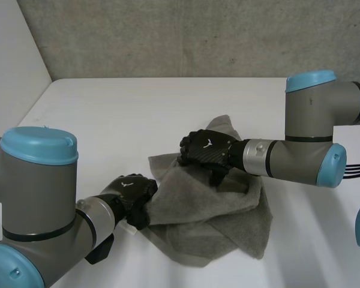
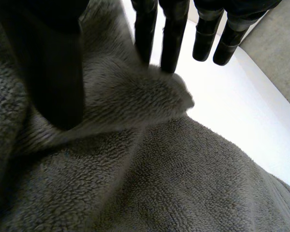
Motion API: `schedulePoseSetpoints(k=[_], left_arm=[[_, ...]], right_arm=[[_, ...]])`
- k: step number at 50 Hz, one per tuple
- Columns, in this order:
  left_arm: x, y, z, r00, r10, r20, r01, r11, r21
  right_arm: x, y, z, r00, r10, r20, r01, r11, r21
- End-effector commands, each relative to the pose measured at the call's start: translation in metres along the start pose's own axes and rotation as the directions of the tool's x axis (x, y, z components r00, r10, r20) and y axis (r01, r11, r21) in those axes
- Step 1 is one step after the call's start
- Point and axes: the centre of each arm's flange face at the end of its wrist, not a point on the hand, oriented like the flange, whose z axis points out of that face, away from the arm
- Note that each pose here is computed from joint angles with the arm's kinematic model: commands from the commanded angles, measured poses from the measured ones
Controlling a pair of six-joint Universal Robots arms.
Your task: Fold the towel.
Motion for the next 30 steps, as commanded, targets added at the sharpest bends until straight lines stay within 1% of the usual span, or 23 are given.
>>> schedulePoseSetpoints(k=[1,4,6,7,9,11,12,13,17,23,26,27,28,29,30], left_arm=[[-0.003,-0.002,0.001,1.0,-0.002,0.01,0.002,1.0,0.004],[-0.006,-0.006,0.002,1.0,-0.005,0.021,0.004,1.0,0.016],[-0.01,-0.008,0.003,1.0,-0.004,0.03,0.004,1.0,0.024],[-0.014,-0.012,0.004,0.999,0.0,0.042,-0.001,0.999,0.032],[-0.02,-0.016,0.004,0.998,0.008,0.058,-0.01,0.999,0.044],[-0.026,-0.022,0.003,0.997,0.015,0.075,-0.02,0.998,0.055],[-0.032,-0.026,0.003,0.995,0.026,0.093,-0.032,0.997,0.067],[-0.037,-0.031,0.003,0.994,0.041,0.106,-0.05,0.995,0.081],[-0.041,-0.044,0.003,0.99,0.069,0.121,-0.084,0.99,0.117],[-0.046,-0.069,0.0,0.986,0.085,0.142,-0.109,0.979,0.174],[-0.047,-0.083,-0.002,0.984,0.097,0.15,-0.127,0.97,0.205],[-0.047,-0.083,-0.002,0.984,0.097,0.15,-0.127,0.97,0.206],[-0.047,-0.09,0.0,0.981,0.113,0.156,-0.146,0.964,0.222],[-0.048,-0.1,0.001,0.977,0.131,0.167,-0.171,0.953,0.25],[-0.048,-0.1,0.001,0.977,0.132,0.167,-0.171,0.953,0.25]], right_arm=[[0.01,-0.01,-0.007,0.997,-0.061,-0.041,0.061,0.998,0.01],[0.015,-0.023,-0.015,0.994,-0.08,-0.069,0.082,0.996,0.026],[0.024,-0.046,-0.034,0.985,-0.1,-0.141,0.106,0.994,0.038],[0.024,-0.046,-0.034,0.985,-0.1,-0.142,0.106,0.994,0.038],[0.024,-0.059,-0.049,0.981,-0.07,-0.183,0.079,0.996,0.045],[0.019,-0.062,-0.056,0.982,-0.05,-0.18,0.058,0.997,0.041],[0.013,-0.066,-0.064,0.984,-0.04,-0.176,0.049,0.998,0.043],[0.012,-0.066,-0.064,0.984,-0.04,-0.176,0.049,0.998,0.043],[-0.004,-0.073,-0.082,0.987,-0.035,-0.156,0.041,0.998,0.037],[-0.016,-0.067,-0.083,0.994,-0.029,-0.105,0.03,1.0,0.007],[-0.015,-0.071,-0.087,0.993,-0.064,-0.101,0.064,0.998,-0.001],[-0.01,-0.074,-0.087,0.989,-0.09,-0.121,0.091,0.996,0.0],[-0.001,-0.078,-0.087,0.982,-0.111,-0.153,0.114,0.993,0.009],[-0.001,-0.078,-0.086,0.982,-0.111,-0.153,0.114,0.993,0.009],[0.012,-0.078,-0.083,0.972,-0.126,-0.201,0.131,0.991,0.012]])
